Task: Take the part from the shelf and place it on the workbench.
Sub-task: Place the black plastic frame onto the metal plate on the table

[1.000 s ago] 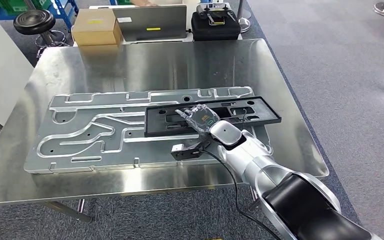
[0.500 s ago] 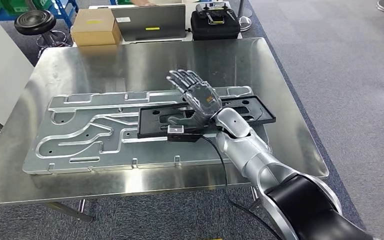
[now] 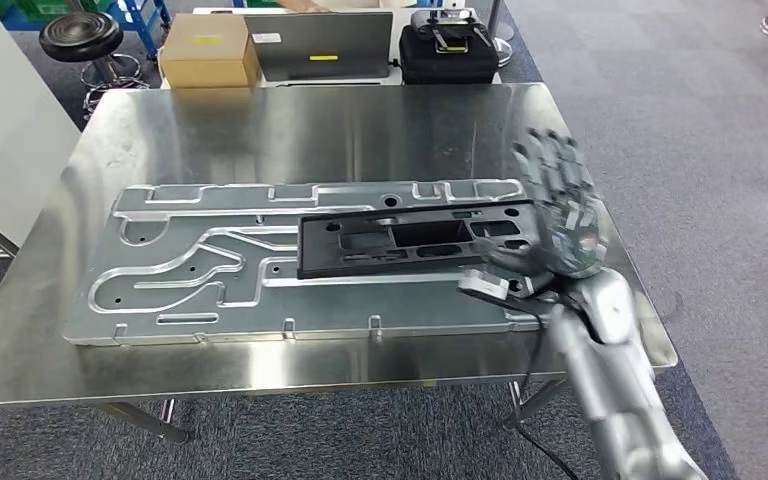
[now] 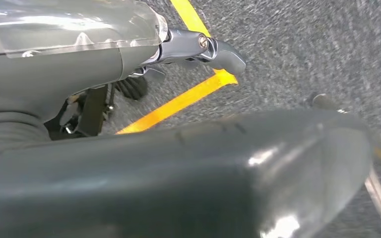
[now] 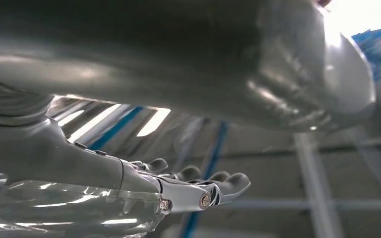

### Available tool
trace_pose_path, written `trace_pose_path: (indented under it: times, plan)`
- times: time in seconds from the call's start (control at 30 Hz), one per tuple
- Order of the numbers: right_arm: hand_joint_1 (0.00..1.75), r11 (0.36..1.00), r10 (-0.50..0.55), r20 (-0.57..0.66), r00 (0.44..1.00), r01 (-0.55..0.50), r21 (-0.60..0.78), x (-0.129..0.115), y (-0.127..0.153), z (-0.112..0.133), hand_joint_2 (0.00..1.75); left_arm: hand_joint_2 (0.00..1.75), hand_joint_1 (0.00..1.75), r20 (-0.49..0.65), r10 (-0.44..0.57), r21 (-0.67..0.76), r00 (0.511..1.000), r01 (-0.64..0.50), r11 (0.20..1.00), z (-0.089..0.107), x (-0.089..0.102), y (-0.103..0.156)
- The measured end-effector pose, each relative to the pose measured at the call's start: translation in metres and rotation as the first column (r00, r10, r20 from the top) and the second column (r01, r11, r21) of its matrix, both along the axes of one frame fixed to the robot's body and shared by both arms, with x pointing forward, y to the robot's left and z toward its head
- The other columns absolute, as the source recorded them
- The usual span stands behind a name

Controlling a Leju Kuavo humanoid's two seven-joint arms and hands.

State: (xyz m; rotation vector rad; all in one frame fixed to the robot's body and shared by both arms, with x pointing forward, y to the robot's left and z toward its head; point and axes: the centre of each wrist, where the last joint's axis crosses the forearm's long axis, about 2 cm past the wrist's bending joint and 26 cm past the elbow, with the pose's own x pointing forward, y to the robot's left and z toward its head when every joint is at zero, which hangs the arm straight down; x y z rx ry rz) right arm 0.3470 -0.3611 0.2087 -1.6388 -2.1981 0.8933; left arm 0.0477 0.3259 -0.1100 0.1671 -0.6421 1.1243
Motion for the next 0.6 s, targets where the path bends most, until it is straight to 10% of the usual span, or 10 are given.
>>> trace_pose_path:
  times: [0.27, 0.6]
  plan:
    - [0.0, 0.965, -0.258, 0.015, 0.966, 0.257, 0.053, -0.182, -0.085, -0.031, 0.0, 0.0, 0.0, 0.012, 0.034, 0.012, 0.999, -0.034, 0.999, -0.002, -0.015, -0.001]
    - [0.0, 0.908, -0.323, -0.243, 0.915, 0.372, 0.193, -0.235, -0.067, -0.062, 0.0, 0.0, 0.0, 0.03, 0.038, -0.004, 0.999, -0.038, 0.999, -0.002, -0.015, -0.009]
